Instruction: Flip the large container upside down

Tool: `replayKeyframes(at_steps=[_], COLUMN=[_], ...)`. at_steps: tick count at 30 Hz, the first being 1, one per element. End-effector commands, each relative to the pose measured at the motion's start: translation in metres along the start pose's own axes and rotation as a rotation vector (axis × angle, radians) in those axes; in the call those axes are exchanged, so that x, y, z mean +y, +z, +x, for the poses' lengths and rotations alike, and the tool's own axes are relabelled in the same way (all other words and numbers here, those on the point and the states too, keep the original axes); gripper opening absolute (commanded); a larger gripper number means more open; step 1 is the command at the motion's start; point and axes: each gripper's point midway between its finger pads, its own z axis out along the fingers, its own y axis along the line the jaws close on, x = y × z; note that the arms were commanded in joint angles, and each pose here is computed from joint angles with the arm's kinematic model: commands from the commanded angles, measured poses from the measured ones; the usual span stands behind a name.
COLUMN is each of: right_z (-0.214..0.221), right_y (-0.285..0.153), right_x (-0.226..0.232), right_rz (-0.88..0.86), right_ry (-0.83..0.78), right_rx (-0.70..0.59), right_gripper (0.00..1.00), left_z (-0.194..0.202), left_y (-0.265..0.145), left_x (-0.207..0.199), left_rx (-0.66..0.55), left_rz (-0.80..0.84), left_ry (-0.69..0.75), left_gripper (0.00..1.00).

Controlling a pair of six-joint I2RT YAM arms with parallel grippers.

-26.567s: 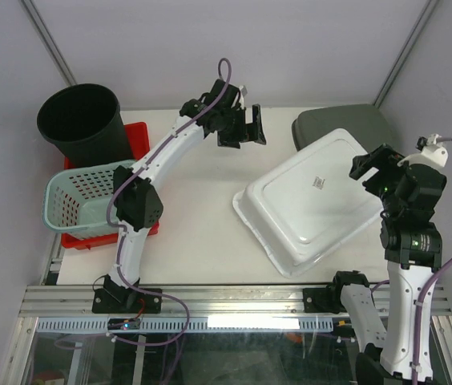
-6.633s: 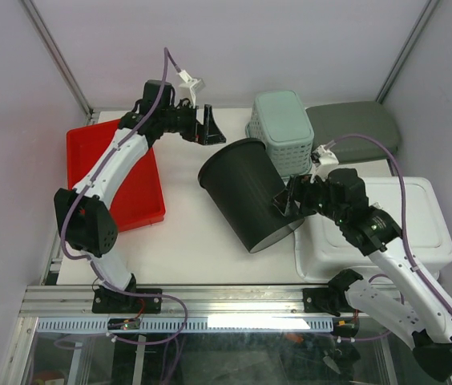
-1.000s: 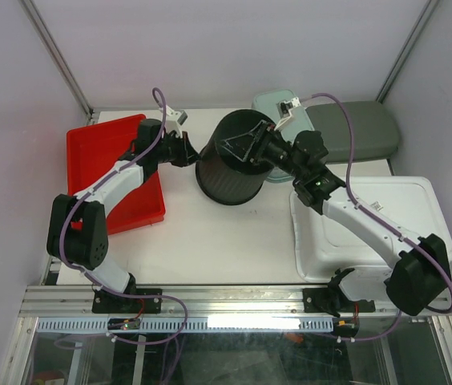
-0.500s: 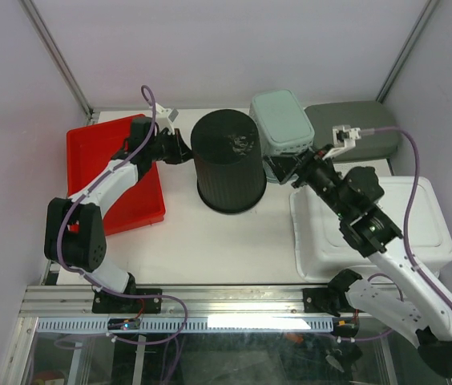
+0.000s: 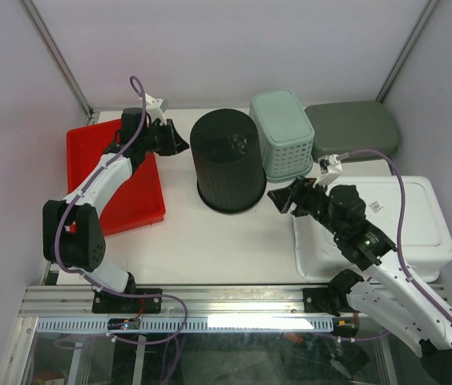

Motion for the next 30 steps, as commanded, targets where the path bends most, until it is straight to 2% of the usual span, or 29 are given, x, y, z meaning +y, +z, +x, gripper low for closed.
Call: replayKeyframes(at_steps=[1, 4, 11, 17, 22, 27, 30], right_z=[0.007, 0.014, 0.015, 0.014, 0.004, -0.023, -0.029], right_y=[0.007, 0.016, 0.039, 0.072, 0.131, 0.205, 0.229], right_x=[0.006, 0.006, 0.011, 0.018, 0.047, 0.072, 0.080], right_rz=[-0.047, -0.061, -0.083, -0.112, -0.150, -0.143, -0.152], right_ry=[0.002, 0.022, 0.060, 0.120, 0.158, 0.224, 0.234], right_rx=[0.016, 0.036, 0.035, -0.008, -0.058, -0.173, -0.180], right_gripper=[0.68, 0.68, 0.67, 0.62, 0.61, 0.62, 0.63], left_z=[-0.047, -0.053, -0.071, -0.094, -0.106, -0.098, -0.104], left_y=[-0.030, -0.041, -0.074, -0.111, -0.144, -0.172, -0.194], left_x=[-0.015, -0.008, 0.003, 0.004, 0.008, 0.021, 0.020], left_rx=[-0.117, -0.134, -0.187, -0.264, -0.343, -0.423, -0.487], left_rz=[-0.010, -0.052, -0.120, -0.231, -0.349, -0.474, -0.521], left_ry=[0.049, 0.042, -0.012, -0.043, -0.068, -0.141, -0.141], left_gripper=[0.17, 0.21, 0.37, 0.39, 0.40, 0.41, 0.45])
